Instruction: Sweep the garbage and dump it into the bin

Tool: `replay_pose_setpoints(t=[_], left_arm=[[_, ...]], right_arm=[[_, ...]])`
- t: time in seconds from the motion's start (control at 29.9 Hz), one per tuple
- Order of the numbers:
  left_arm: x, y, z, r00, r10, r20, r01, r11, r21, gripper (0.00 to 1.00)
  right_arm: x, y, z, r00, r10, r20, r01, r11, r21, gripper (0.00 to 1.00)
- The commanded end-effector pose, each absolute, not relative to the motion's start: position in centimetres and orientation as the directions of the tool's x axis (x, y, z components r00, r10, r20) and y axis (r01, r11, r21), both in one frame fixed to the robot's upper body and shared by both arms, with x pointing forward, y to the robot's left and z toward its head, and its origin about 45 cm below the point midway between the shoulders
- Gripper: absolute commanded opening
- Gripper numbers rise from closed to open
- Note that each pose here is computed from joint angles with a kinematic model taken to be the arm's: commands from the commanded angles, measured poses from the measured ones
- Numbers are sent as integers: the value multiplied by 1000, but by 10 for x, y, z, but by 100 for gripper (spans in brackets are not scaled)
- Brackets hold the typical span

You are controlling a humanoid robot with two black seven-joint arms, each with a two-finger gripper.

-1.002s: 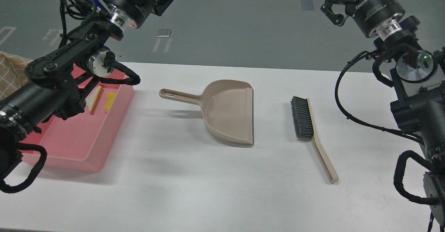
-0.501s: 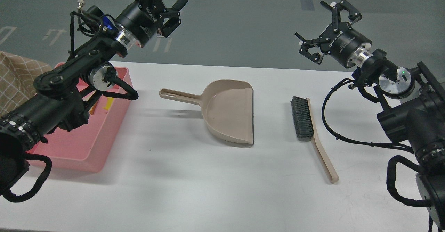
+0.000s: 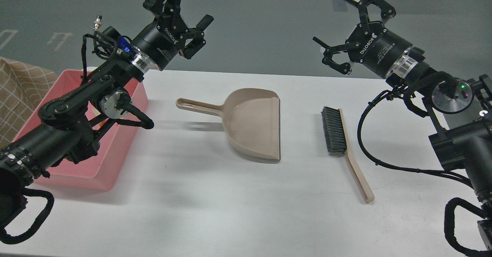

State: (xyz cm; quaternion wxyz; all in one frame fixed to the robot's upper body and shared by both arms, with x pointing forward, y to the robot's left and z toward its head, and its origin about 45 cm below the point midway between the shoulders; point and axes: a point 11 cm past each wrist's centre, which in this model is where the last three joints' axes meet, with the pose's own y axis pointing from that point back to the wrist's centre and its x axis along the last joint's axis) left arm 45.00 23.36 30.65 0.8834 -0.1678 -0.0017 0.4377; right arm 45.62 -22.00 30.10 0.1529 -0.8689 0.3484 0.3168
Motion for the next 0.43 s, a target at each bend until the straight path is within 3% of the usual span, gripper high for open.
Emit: replay_pose_setpoints(t=[0.0, 0.4], left_arm=[[449, 238, 313, 603, 787, -131, -779, 547, -306, 98], [446, 231, 319, 619, 774, -131, -765, 558, -322, 98]], right_arm=[[455, -226, 296, 541, -512, -667, -709, -704, -35, 99], [454, -228, 285, 518, -512, -686, -719, -695, -24, 99]])
